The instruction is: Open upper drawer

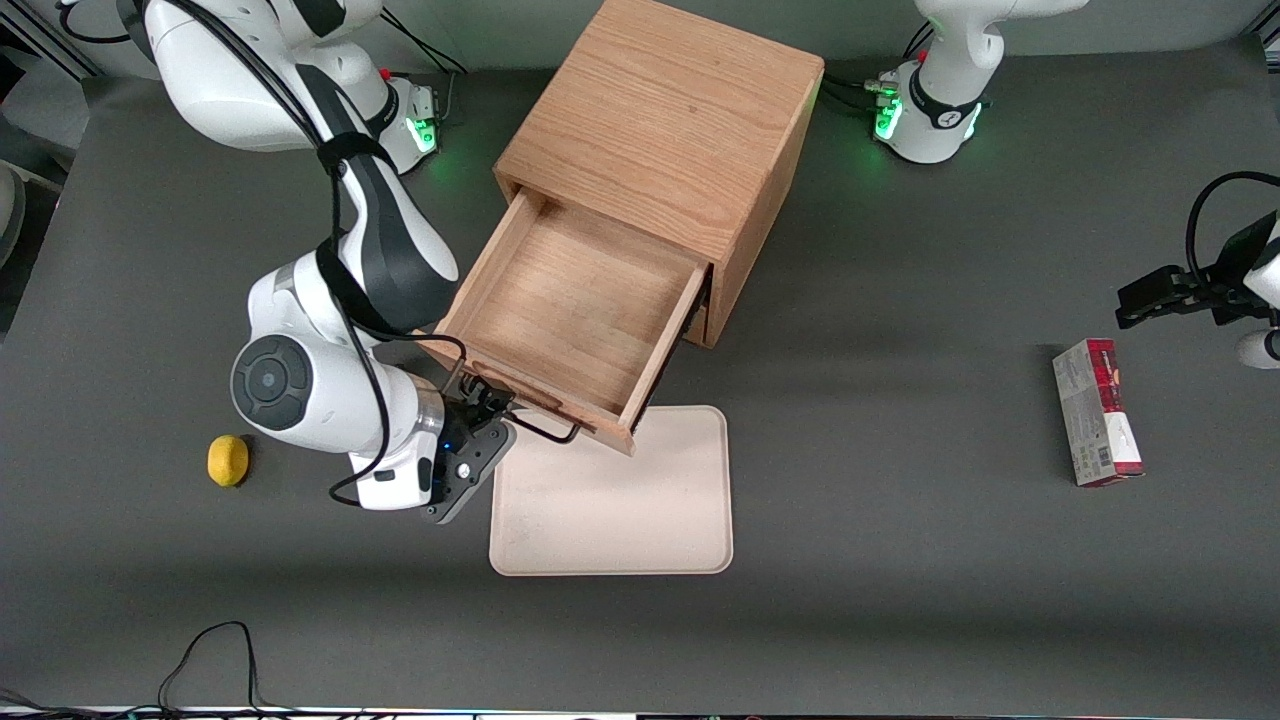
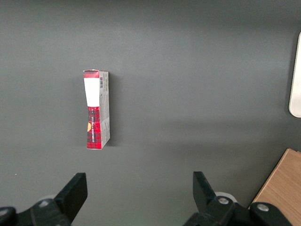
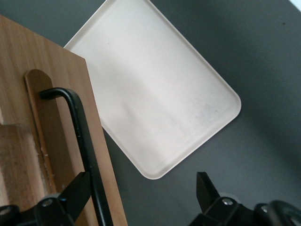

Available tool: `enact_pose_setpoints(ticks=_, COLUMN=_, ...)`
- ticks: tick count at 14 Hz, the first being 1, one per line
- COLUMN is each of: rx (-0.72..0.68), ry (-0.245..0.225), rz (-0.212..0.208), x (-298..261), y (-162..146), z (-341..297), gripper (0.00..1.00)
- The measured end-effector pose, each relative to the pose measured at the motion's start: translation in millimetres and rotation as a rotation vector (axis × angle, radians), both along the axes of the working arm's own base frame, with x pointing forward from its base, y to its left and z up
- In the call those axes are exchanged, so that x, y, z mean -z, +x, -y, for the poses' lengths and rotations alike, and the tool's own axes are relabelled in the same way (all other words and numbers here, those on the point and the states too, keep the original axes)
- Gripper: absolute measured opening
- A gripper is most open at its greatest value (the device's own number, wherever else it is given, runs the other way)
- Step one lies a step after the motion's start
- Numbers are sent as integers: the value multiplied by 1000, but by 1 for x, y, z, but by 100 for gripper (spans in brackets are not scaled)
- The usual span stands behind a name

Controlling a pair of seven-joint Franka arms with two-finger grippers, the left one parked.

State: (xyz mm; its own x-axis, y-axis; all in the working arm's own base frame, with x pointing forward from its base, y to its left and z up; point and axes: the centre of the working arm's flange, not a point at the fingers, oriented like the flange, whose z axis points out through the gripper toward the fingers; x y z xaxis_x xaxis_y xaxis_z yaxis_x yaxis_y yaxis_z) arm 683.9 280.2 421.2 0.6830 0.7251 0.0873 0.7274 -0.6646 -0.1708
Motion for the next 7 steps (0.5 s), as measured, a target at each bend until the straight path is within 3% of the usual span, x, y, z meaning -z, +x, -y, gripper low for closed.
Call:
enact_pose_setpoints(ticks=4, rx=28, ry=-8, rz=46, x=-25, y=11, z=18, gripper=100)
enact_pose_setpoints(ticks=6, rx=59, ry=-63, rz=83, x=-42, y=13, z=32, gripper=100)
enact_pose_setpoints(ticks=7, rx=68, ry=-92, rz=70, x=-51, y=9, z=37, gripper=100)
